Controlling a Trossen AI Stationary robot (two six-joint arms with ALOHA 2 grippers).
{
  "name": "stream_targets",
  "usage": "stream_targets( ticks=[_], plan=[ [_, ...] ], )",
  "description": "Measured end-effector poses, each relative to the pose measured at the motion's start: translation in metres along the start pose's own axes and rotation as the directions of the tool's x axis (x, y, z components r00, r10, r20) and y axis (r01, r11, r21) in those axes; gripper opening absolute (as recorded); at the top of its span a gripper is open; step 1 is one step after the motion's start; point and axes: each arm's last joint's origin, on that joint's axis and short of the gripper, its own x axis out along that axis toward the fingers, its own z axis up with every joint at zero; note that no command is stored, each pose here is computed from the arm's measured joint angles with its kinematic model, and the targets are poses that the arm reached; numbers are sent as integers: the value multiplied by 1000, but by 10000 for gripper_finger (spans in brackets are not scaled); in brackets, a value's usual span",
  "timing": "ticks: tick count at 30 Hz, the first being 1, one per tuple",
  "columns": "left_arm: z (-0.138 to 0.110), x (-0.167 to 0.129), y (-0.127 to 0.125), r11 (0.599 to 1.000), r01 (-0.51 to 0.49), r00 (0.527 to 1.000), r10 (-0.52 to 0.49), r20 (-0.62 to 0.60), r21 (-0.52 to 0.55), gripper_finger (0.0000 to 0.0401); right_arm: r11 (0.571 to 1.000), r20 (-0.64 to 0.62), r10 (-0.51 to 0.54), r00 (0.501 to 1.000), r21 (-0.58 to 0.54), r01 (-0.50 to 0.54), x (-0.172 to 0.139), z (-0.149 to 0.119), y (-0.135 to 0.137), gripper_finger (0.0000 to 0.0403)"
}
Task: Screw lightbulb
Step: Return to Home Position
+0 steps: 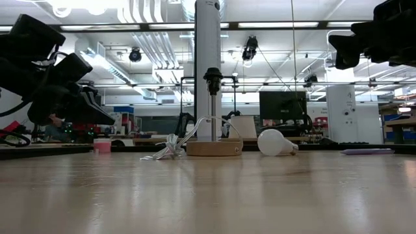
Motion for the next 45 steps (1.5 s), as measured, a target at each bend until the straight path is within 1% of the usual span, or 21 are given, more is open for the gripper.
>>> stream_targets(
  ticks=[10, 27, 45],
  plan=[
    [0, 0, 0, 1000, 0, 1000, 0, 0, 0, 0, 1000, 0, 0, 1000, 1, 0, 0, 0, 0, 243],
    [0, 0, 0, 1000, 0, 1000, 0, 0, 0, 0, 1000, 0, 0, 1000, 1, 0, 0, 0, 0, 220],
    [0, 0, 0, 1000, 0, 1000, 0, 0, 0, 0, 1000, 0, 1, 1000, 0, -1, 0, 0, 0, 248]
  ],
)
